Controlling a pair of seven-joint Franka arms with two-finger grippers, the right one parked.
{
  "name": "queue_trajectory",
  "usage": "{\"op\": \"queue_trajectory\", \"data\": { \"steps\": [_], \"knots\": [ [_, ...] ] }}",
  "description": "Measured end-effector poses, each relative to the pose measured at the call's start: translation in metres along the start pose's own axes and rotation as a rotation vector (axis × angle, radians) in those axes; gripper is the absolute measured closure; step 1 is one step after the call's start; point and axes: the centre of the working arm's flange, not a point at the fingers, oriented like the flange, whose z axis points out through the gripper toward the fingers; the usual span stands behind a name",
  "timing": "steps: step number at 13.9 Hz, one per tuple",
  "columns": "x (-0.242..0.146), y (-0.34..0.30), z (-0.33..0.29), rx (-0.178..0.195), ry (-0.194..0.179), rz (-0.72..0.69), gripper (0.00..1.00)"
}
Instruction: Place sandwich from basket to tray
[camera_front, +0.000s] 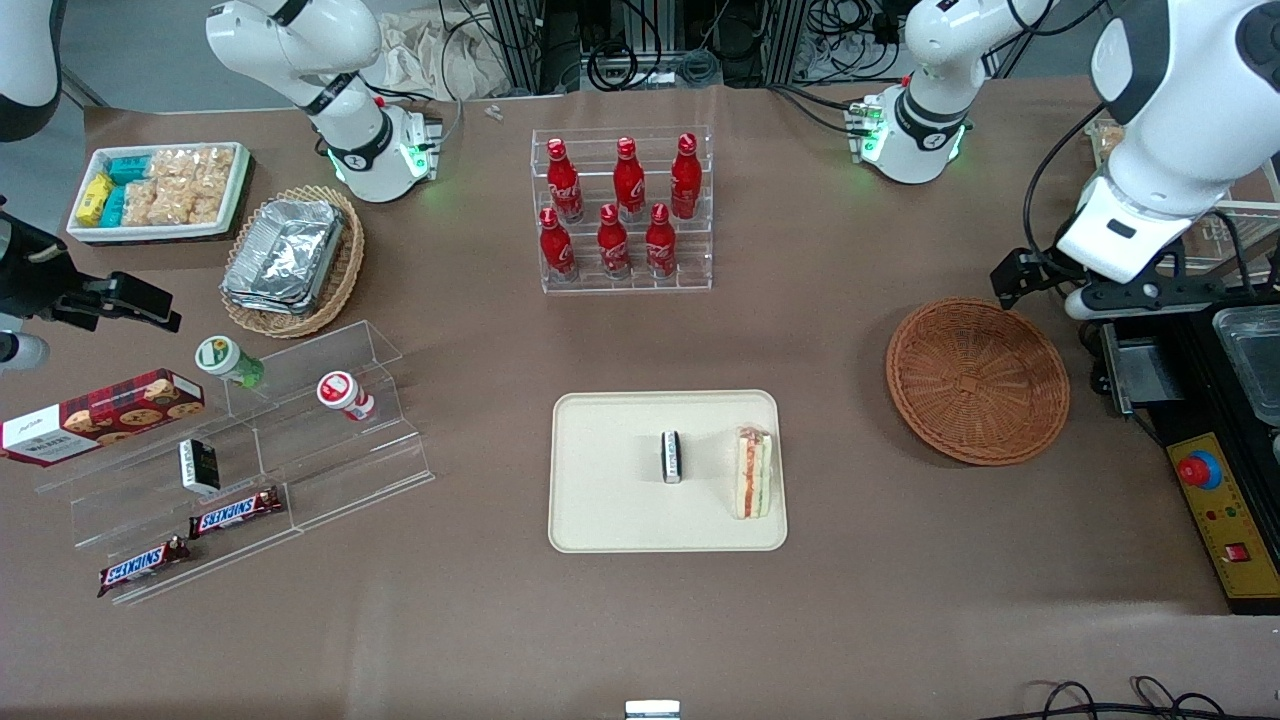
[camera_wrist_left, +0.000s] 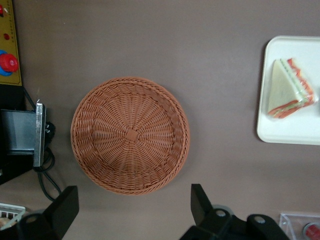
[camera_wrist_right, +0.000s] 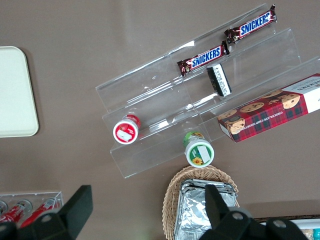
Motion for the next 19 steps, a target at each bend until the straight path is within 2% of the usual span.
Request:
{"op": "queue_trajectory", "data": {
  "steps": [2, 5, 6, 7, 9, 15, 19],
  "knots": [
    [0.008, 0.003, -0.009, 0.003, -0.008, -0.032, 0.01],
    [0.027, -0.010, -0.014, 0.065, -0.036, -0.024, 0.00],
    [0.034, -0.013, -0.013, 0.063, -0.042, -0.024, 0.00],
    [0.039, -0.016, -0.011, 0.054, -0.064, -0.026, 0.00],
    [0.042, -0.020, -0.019, 0.044, -0.130, -0.030, 0.00],
    [0.065, -0.034, -0.034, -0.002, -0.131, -0.041, 0.00],
    [0.066, -0.019, -0.031, 0.008, -0.134, -0.025, 0.00]
  ]
}}
